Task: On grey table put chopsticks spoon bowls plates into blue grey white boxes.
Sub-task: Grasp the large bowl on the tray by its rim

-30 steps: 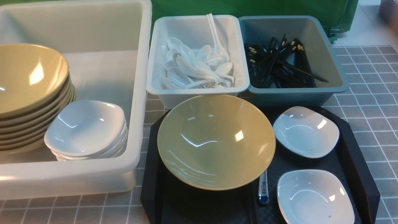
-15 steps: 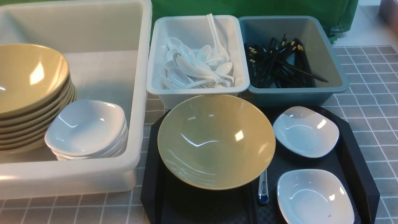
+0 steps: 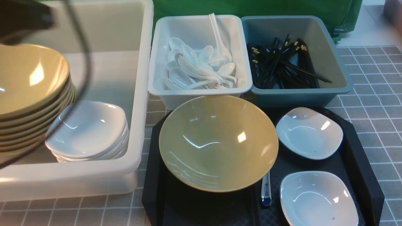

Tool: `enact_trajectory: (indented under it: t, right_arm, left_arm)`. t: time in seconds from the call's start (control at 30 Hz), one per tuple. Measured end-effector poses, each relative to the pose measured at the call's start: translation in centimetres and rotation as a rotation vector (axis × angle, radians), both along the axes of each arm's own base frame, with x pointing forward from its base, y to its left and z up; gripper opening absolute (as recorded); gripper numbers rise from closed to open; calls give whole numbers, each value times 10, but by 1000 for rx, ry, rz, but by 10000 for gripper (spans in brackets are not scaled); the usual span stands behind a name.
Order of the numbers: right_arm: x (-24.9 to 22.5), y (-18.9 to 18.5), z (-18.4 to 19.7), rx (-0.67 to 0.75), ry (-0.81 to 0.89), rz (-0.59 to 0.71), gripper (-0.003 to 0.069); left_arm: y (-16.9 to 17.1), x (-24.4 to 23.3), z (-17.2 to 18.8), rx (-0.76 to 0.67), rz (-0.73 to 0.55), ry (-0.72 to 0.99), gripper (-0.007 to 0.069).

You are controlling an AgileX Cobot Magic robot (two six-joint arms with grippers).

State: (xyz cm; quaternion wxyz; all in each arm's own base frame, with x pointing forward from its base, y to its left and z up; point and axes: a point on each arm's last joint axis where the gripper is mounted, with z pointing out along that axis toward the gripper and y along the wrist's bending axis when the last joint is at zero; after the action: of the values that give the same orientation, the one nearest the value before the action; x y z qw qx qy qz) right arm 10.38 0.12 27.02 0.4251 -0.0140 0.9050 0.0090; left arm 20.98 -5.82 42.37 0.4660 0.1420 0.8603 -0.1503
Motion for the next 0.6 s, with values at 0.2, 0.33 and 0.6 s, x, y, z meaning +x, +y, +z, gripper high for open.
enact_trajectory:
  t: [0.2, 0.33, 0.6]
  right_arm:
    - [3, 7, -7, 40, -27, 52, 34]
    - [4, 11, -10, 42, -34, 87, 34]
    - [3, 13, -9, 52, -33, 106, 34]
  left_arm:
    - [-87, 48, -38, 112, -351, 209, 4]
    - [-128, 66, -68, 251, -423, 281, 78]
    - [-161, 99, -119, 479, -362, 348, 391]
